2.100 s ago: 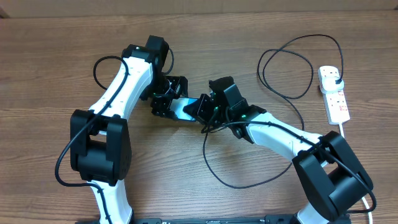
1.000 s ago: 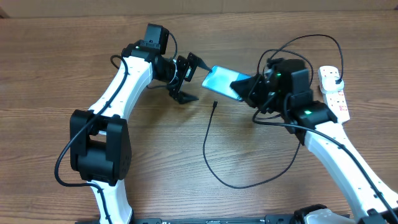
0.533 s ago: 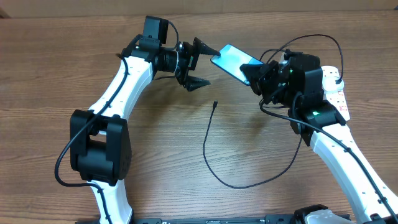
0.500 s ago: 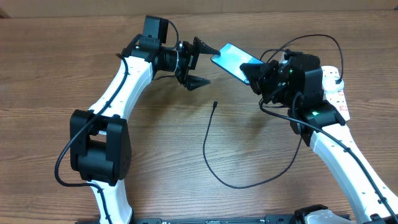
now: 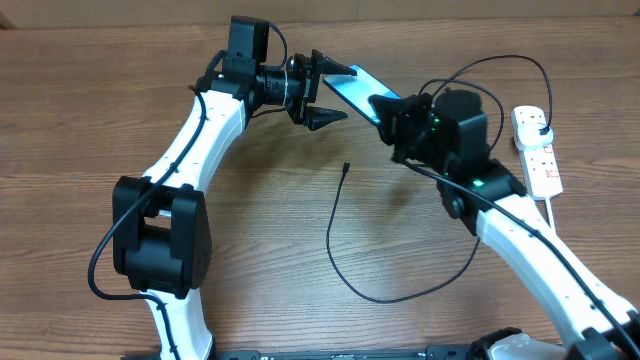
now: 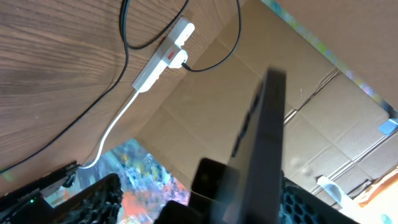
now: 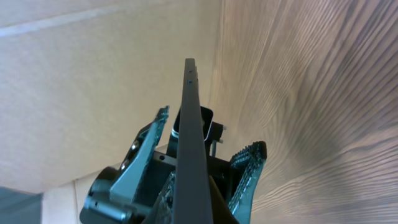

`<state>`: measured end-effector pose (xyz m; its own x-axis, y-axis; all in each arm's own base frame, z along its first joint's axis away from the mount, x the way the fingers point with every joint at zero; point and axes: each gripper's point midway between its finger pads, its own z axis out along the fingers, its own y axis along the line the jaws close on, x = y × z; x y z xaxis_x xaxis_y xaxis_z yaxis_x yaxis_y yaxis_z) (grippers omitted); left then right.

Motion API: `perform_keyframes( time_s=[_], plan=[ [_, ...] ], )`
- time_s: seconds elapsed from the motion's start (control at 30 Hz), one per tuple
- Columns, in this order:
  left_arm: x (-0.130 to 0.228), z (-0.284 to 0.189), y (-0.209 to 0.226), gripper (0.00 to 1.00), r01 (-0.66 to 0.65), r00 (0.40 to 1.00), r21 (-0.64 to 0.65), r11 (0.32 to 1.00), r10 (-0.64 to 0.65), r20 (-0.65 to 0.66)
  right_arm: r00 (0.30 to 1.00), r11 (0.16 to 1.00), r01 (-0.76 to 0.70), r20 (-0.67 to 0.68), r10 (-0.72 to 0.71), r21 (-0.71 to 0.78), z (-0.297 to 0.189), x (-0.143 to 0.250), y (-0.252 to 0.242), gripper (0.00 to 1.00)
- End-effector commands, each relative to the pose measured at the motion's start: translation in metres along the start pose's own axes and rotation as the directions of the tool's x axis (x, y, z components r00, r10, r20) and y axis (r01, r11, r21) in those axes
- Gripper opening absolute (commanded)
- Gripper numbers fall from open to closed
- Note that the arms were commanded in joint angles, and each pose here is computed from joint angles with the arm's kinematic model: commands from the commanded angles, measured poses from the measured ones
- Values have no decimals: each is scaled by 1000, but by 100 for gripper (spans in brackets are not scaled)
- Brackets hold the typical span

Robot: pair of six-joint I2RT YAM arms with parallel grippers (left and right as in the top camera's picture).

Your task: Plug charger to phone and switch on socket

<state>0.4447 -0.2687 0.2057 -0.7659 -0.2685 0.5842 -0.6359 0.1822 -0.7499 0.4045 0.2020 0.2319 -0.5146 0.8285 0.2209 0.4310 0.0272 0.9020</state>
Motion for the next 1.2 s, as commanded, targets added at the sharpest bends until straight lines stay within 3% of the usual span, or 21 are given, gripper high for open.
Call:
perform_keyframes(
  time_s=[0.0,0.1,0.2,0.73,0.87,1.17],
  plan=[
    [10,1,-6,72,-7,1000,6,1000,7,-30,993,993,-113,-32,113,-21,14,14,5,4],
    [9,1,-6,62,-11,1000,6,1000,11,-25,987,987,-158,-27,158,7,21,16,-5,4],
    [2,1,-5,38,-31,999,3,1000,31,14,986,987,-162,-24,162,17,24,16,-9,4],
    [-7,1,-4,32,-29,997,-6,1000,30,66,985,985,-168,-38,167,-43,23,17,6,4],
    [-9,0,-3,22,-28,996,-7,1000,29,79,985,985,-169,-38,167,-43,23,17,6,4],
    [-10,0,-4,22,5,996,-4,1000,-5,86,972,972,-231,-47,229,-47,23,20,8,4]
  ],
)
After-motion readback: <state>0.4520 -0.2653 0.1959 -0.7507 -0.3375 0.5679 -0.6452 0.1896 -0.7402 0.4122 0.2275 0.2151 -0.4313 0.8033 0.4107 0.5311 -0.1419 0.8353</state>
